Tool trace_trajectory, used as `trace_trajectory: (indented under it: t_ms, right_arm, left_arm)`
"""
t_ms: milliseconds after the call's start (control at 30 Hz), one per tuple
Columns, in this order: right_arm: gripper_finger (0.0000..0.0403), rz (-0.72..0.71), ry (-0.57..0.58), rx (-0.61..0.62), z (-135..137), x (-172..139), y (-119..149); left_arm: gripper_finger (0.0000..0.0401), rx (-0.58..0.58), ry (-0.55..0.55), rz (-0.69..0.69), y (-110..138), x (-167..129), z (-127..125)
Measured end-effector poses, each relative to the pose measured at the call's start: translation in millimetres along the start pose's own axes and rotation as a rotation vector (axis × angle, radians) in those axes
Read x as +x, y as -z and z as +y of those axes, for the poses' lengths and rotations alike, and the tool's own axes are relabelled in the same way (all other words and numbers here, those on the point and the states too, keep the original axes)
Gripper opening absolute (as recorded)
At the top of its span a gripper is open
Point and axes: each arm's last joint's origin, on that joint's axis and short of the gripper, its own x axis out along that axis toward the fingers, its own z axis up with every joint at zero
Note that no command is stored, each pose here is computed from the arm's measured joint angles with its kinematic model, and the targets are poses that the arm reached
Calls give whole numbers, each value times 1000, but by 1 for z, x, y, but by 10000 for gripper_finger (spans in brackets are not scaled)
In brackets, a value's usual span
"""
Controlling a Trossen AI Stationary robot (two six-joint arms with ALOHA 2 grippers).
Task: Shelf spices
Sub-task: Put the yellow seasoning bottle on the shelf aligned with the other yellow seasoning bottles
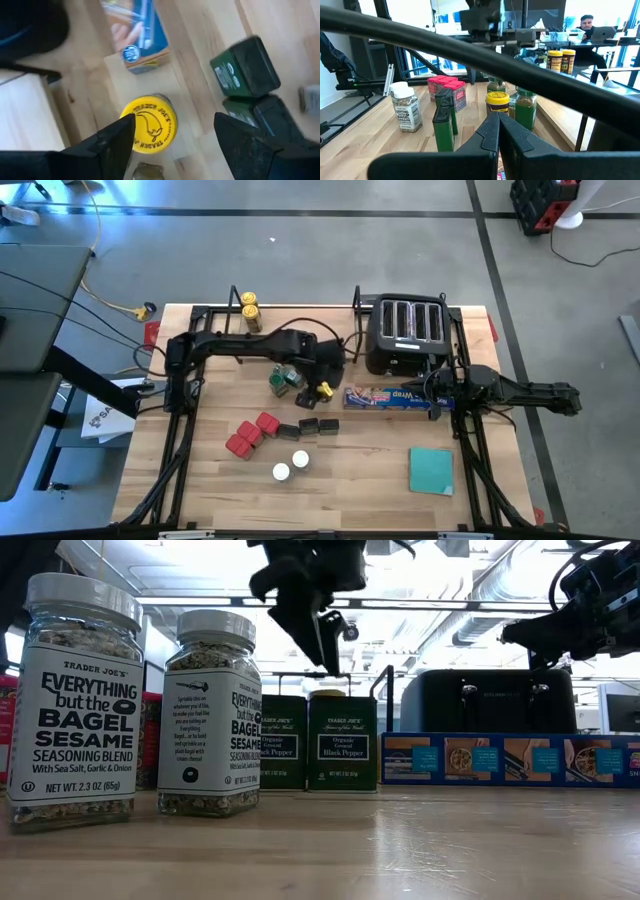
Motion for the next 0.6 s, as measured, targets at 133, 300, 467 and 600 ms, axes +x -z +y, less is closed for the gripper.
trace_trajectory:
  t_ms: [133, 300, 467, 600]
  right_arm:
    - [0, 0, 0, 0, 0, 0, 0]
    - [0, 1, 0, 0, 0, 0, 0]
    - [0, 0, 0, 0, 0, 0, 0]
    - [0, 0, 0, 0, 0, 0, 0]
  left_arm:
    - [268, -178, -3, 6, 4, 3, 8]
    - [268, -464, -29, 15, 6, 13, 18]
    - [268, -589, -30, 22, 7, 19, 21]
    - [268, -633, -31, 11, 5, 24, 22]
